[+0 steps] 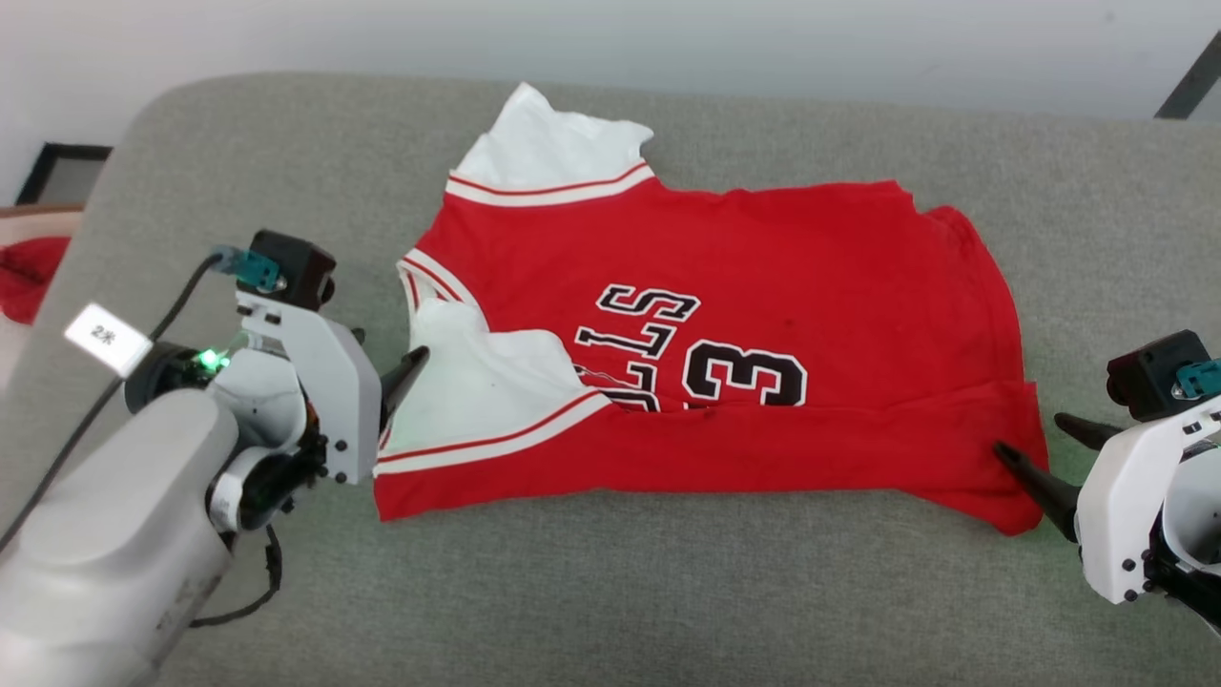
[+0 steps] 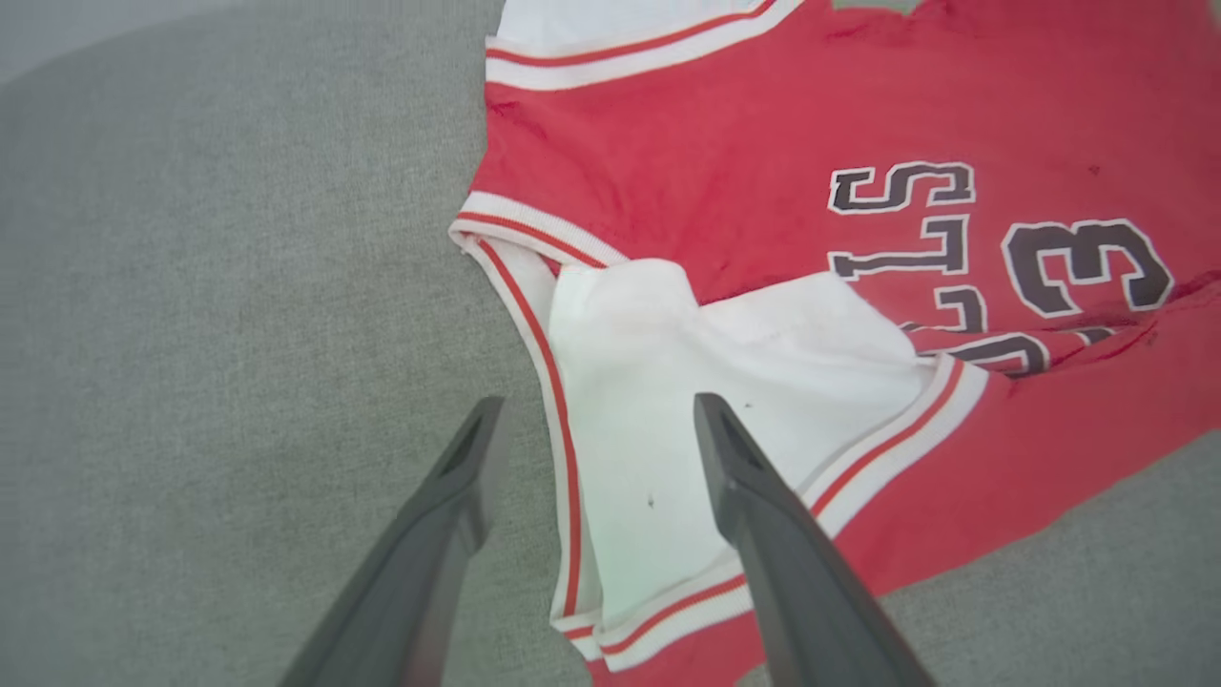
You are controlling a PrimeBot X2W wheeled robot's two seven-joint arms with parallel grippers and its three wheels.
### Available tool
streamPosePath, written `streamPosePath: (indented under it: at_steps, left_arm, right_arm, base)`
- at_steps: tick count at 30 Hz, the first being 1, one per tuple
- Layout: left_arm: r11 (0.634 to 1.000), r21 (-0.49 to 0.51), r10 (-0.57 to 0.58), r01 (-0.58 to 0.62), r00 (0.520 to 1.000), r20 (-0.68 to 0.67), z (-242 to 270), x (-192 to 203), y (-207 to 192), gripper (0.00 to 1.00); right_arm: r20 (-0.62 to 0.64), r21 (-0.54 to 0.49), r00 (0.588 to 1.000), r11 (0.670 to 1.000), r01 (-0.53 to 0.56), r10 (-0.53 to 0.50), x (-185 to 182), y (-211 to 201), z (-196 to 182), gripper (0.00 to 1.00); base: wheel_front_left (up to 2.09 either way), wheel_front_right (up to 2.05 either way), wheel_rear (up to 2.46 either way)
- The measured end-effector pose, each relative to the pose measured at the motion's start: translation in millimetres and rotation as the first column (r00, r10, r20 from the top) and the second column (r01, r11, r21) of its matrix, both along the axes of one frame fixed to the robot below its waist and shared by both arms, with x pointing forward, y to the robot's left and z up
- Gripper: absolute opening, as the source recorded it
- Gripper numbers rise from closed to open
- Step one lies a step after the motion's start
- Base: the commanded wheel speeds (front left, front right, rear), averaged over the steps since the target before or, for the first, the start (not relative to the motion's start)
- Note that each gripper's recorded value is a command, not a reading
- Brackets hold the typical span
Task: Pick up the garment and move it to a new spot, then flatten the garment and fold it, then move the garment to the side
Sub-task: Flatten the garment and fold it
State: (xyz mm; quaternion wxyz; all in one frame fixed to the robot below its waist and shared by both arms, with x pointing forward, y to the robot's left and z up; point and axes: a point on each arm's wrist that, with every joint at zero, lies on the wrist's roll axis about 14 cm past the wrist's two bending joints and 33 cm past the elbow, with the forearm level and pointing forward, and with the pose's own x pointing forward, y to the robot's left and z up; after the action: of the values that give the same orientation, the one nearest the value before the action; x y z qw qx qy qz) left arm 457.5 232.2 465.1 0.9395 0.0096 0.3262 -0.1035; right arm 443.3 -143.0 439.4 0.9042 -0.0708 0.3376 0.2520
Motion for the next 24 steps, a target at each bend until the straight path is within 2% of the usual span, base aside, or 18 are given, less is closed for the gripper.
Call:
streamPosePath:
  at_steps: [8,15,19,24]
  left_arm:
    - [1.0,-0.016,0.023,-0.022,0.996,0.082,22,-14,4,1.0]
    - [0.998,-0.048,0.043,-0.038,0.992,0.119,34,-29,2,1.0]
    - [0.996,-0.077,0.044,-0.037,0.995,0.086,31,-38,-4,1.0]
    - [0.995,-0.088,0.052,-0.052,0.999,-0.005,20,-46,-5,1.0]
  right_arm:
    - [0.137,0.029,0.991,1.0,-0.013,0.009,2,6,33,1.0]
    - [0.303,0.084,0.953,0.996,-0.015,-0.011,-1,10,66,1.0]
    - [0.385,0.126,0.921,0.992,0.009,-0.057,-8,5,79,1.0]
    - [0.424,0.181,0.897,0.982,0.054,-0.127,-21,-1,85,1.0]
  base:
    - [0.0,0.0,0.0]
    - [0.0,0.0,0.0]
    - [0.0,0.0,0.0]
    - [0.0,0.0,0.0]
